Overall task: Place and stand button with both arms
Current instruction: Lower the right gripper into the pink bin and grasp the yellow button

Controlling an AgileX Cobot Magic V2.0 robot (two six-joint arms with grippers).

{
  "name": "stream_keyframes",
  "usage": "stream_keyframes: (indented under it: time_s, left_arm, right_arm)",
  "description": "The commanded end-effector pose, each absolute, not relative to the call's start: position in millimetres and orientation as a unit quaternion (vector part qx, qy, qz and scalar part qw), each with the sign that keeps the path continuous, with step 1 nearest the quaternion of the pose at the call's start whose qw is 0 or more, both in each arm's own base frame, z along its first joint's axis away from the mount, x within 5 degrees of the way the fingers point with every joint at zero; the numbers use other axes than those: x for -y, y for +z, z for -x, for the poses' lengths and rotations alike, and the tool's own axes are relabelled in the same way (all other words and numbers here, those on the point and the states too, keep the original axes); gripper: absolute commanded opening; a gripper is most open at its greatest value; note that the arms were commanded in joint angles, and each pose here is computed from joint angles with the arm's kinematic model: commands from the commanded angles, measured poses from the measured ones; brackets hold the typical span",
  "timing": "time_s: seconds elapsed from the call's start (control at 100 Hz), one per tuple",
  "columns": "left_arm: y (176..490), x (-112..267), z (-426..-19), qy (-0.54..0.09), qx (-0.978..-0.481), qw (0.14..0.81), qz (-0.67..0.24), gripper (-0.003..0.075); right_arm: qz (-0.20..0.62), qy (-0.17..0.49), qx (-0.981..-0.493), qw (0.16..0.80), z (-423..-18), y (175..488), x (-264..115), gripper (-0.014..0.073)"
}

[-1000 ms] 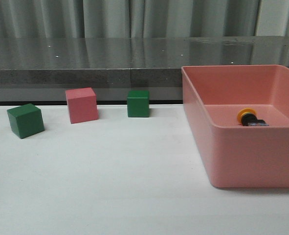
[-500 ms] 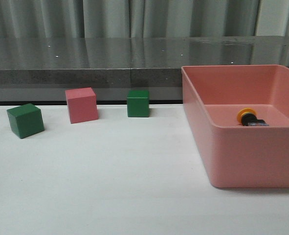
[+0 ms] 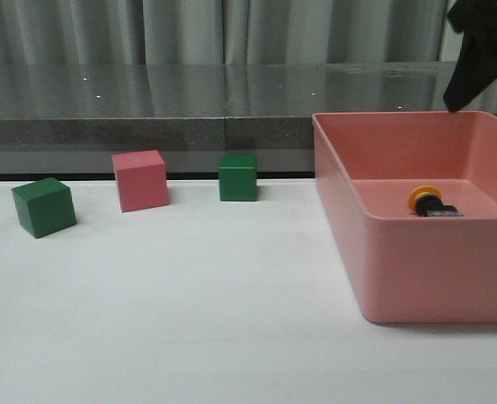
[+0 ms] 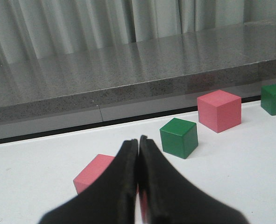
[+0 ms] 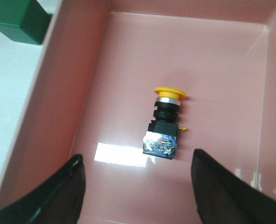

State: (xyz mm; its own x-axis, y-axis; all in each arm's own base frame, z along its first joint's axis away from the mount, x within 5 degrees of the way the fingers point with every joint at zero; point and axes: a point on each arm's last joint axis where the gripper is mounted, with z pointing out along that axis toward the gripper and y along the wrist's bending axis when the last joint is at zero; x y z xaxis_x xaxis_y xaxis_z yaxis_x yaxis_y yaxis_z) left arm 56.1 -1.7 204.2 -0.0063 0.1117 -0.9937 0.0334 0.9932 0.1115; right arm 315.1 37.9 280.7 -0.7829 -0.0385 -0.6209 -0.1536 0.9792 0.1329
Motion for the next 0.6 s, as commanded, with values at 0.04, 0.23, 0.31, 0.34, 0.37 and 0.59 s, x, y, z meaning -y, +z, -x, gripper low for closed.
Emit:
stream_keyframes:
  time_s: [0.04,0.23,0.31,0.34,0.37,0.59]
  left_arm:
    - [203.3,2.4,-54.7,0.016,-0.679,0.733,-0.045,-0.0019]
    - [203.3,2.4,-54.7,0.016,-0.679,0.733,-0.045,-0.0019]
    - [203.3,2.4,-54.7,0.016,-0.679,0.733,-0.045,-0.0019]
    - [203.3,2.4,-54.7,0.016,-0.679,0.733,-0.045,-0.0019]
    - [203.3,2.4,-54.7,0.016,-0.679,0.733,-0.045,-0.0019]
    - [203.3,2.4,-54.7,0.016,-0.679,0.733,-0.045,-0.0019]
  right_arm:
    - [0.056,0.077,-0.933,0.348,-335.1,278.2,-37.7,0.0488]
    - [0.051,0.074,-0.945,0.314,-353.1,244.6,-38.5,0.0488]
    - [0.049,0.072,-0.948,0.306,-358.4,233.0,-38.5,0.0488]
    - [0.048,0.072,-0.949,0.302,-360.5,228.1,-38.7,0.0488]
    - [0.048,0.071,-0.950,0.300,-362.1,224.5,-39.3,0.0488]
    - [0.044,0.066,-0.951,0.299,-372.0,205.2,-39.3,0.0488]
